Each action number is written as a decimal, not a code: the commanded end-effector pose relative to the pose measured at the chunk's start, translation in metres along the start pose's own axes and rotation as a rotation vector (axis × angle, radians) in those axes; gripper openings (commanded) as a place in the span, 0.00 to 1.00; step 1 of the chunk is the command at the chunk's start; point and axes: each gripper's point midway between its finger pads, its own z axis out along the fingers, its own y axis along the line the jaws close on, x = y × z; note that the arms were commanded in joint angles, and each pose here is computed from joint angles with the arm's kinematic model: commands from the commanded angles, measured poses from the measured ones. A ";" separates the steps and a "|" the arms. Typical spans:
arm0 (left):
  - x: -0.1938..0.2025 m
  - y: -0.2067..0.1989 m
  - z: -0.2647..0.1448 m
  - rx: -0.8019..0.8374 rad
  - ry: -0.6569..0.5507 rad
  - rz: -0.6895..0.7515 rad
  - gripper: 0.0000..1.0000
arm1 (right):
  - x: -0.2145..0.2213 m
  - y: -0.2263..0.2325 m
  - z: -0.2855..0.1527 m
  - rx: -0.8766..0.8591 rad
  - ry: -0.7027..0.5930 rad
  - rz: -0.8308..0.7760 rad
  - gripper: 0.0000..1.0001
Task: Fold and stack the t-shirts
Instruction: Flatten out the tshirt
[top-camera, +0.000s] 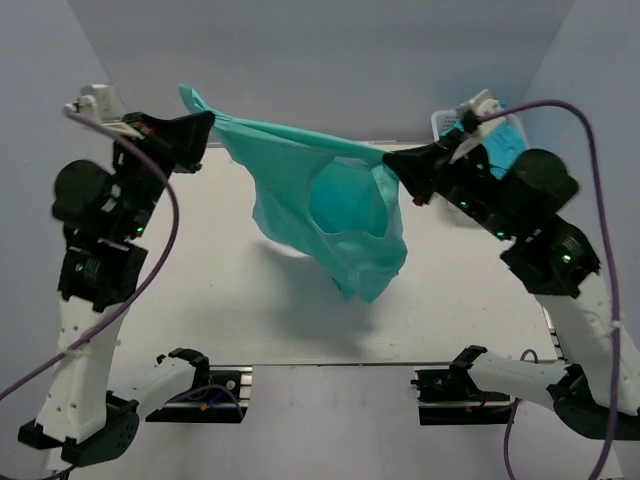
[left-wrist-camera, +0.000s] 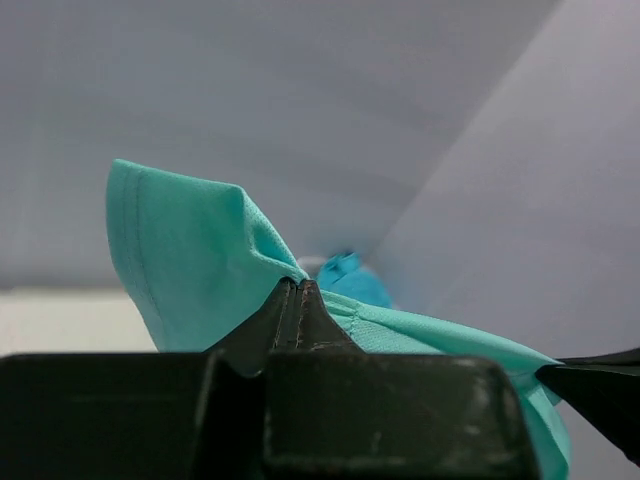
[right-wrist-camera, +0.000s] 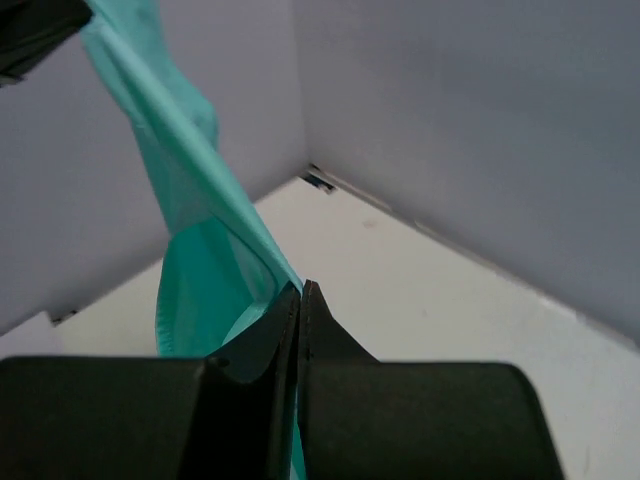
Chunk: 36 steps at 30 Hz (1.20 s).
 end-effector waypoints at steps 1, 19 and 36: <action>-0.092 -0.038 -0.049 0.081 -0.260 0.061 0.00 | -0.060 0.034 -0.052 -0.185 -0.151 -0.125 0.00; -0.092 -0.026 -0.008 0.007 -0.223 0.022 0.00 | -0.043 -0.003 0.001 -0.009 -0.084 -0.108 0.00; 0.304 0.262 0.165 -0.750 0.751 0.109 0.99 | 0.286 -0.212 0.147 0.327 0.685 0.134 0.90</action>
